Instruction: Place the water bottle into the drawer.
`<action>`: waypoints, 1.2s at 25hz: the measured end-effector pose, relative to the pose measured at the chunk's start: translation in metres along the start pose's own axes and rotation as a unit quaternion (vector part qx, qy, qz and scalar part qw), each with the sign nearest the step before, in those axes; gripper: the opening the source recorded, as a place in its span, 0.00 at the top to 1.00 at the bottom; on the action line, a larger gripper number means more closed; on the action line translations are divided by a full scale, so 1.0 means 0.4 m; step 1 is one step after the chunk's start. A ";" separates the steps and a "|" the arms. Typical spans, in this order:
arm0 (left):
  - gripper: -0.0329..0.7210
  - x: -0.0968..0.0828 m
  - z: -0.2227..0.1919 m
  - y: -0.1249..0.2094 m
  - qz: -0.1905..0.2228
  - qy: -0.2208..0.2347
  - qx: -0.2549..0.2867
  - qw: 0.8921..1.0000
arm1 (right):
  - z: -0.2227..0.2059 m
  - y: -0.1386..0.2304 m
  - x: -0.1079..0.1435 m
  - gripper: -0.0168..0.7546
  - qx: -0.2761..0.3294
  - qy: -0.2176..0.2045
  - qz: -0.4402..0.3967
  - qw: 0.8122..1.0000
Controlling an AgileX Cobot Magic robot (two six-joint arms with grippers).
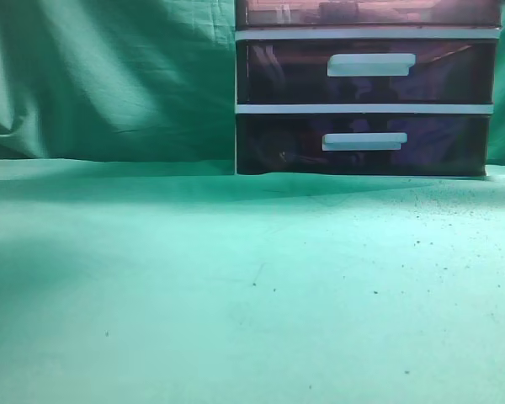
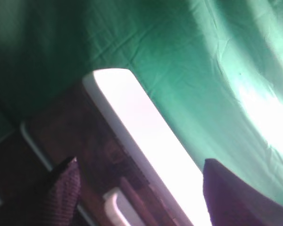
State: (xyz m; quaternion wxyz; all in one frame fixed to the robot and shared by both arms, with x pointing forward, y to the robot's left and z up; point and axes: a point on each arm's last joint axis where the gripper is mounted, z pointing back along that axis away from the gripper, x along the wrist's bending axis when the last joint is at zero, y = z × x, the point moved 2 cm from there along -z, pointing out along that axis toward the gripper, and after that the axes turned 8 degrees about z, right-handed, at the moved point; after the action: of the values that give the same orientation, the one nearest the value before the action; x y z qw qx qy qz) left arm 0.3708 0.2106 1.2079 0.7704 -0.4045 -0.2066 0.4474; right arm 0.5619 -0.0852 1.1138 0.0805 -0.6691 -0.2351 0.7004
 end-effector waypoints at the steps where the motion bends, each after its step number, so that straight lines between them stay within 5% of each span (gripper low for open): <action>1: 0.86 0.000 0.000 0.000 0.012 0.000 0.000 1.000 | 0.029 -0.027 -0.002 0.31 0.001 -0.011 -0.018 1.000; 8: 0.86 -0.005 0.119 0.005 0.071 0.040 -0.106 0.991 | 0.268 -0.165 -0.030 0.31 0.014 -0.091 -0.180 0.979; 11: 0.86 -0.002 0.193 0.048 0.074 0.062 -0.169 0.981 | 0.350 -0.174 -0.041 0.45 0.043 -0.122 -0.236 0.963; 15: 0.86 0.003 0.226 0.151 0.073 0.082 -0.220 0.969 | 0.426 -0.180 -0.075 0.69 0.048 -0.109 -0.242 0.963; 20: 0.86 0.002 0.176 0.296 0.078 0.111 -0.250 0.959 | 0.497 -0.172 -0.119 0.98 0.043 -0.103 -0.259 0.959; 26: 0.86 0.009 0.095 0.427 0.097 0.129 -0.308 0.938 | 0.548 -0.160 -0.173 0.98 0.011 -0.117 -0.292 0.949; 30: 0.86 0.013 0.000 0.471 0.110 0.123 -0.304 0.938 | 0.572 -0.162 -0.185 0.98 -0.008 -0.131 -0.301 0.944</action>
State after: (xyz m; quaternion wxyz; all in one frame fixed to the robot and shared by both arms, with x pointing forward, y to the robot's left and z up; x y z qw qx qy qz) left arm 0.2750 0.2663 1.0556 0.5764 -0.6911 -0.1910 0.3921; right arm 0.3324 -0.1107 1.2072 0.2510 -0.4701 -0.4399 0.7229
